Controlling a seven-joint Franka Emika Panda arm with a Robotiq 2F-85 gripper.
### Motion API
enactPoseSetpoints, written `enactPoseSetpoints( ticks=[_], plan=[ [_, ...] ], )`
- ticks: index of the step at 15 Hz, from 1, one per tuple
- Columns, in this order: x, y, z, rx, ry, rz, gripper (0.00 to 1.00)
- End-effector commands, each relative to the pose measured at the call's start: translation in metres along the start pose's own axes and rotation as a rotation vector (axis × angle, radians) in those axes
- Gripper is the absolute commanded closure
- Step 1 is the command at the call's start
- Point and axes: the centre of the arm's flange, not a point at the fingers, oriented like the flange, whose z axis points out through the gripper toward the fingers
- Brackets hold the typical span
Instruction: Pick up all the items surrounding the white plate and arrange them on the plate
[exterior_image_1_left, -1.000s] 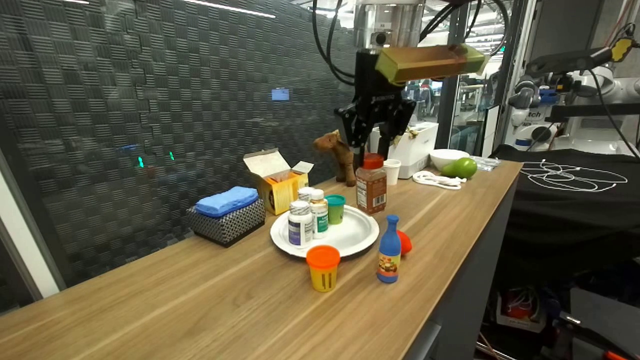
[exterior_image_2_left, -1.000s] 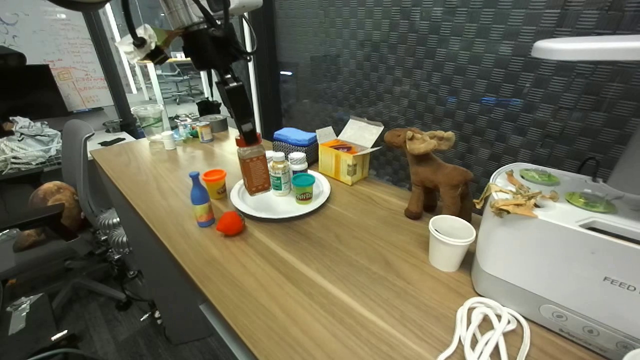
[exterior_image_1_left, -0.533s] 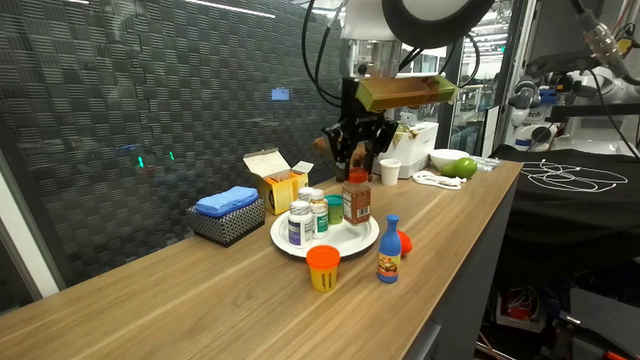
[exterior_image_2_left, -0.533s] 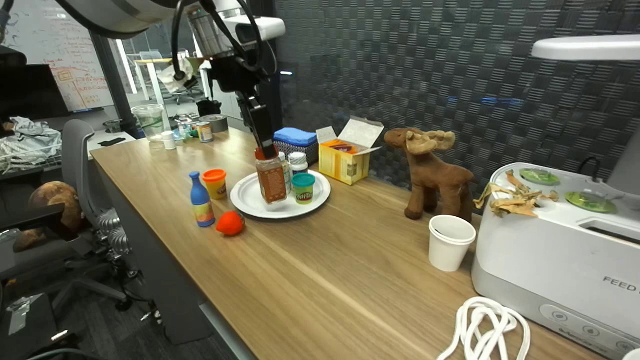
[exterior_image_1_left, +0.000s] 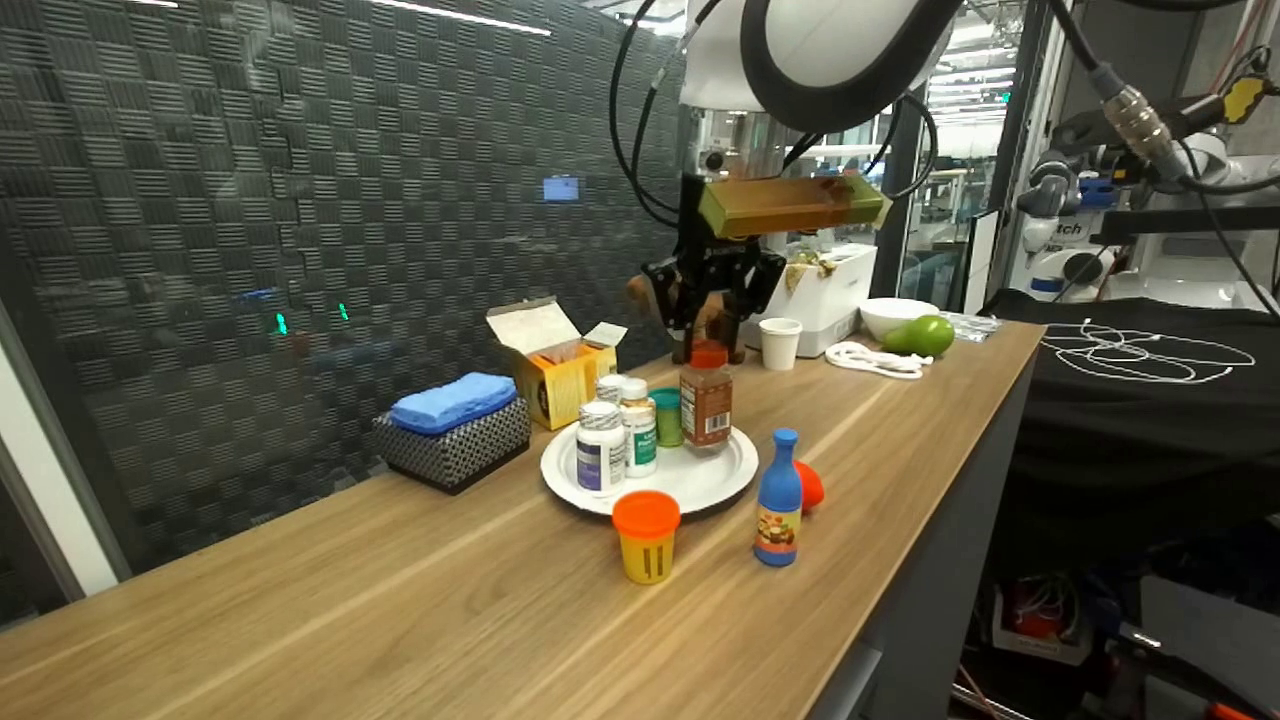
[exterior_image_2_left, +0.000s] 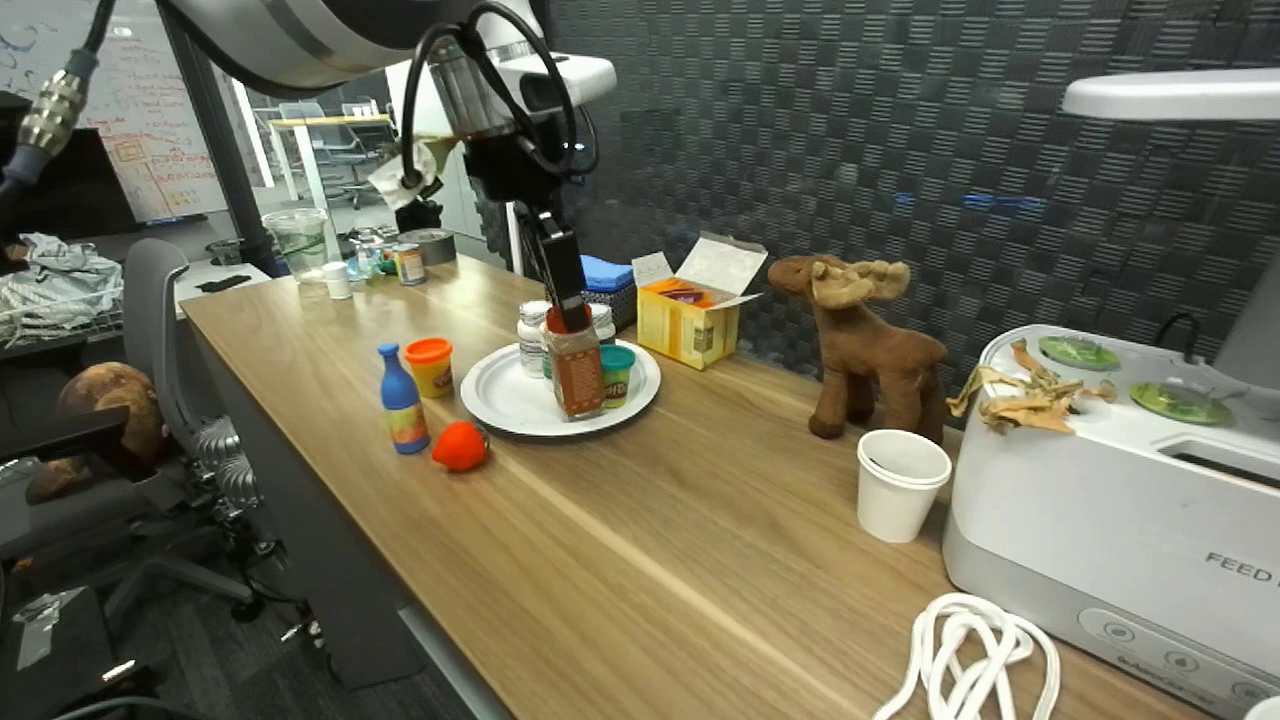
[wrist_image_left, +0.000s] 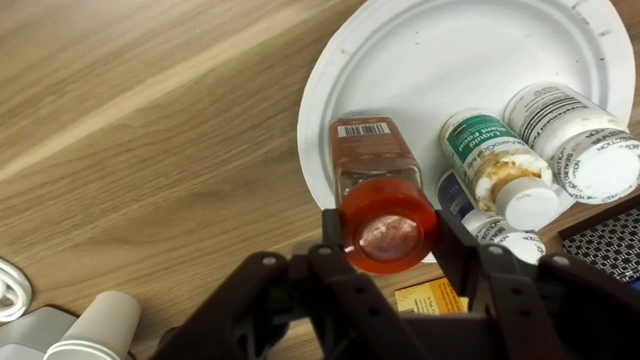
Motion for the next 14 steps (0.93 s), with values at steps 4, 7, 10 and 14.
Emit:
enactPoseSetpoints(
  ticks=[4, 7, 10, 14],
  plan=[
    [0.016, -0.016, -0.001, 0.079, 0.008, 0.02, 0.76],
    [0.014, -0.022, 0.005, 0.09, 0.003, 0.022, 0.76],
    [0.01, -0.024, 0.011, 0.074, 0.012, 0.017, 0.76],
    [0.01, -0.022, 0.016, 0.058, 0.036, 0.009, 0.76]
  ],
)
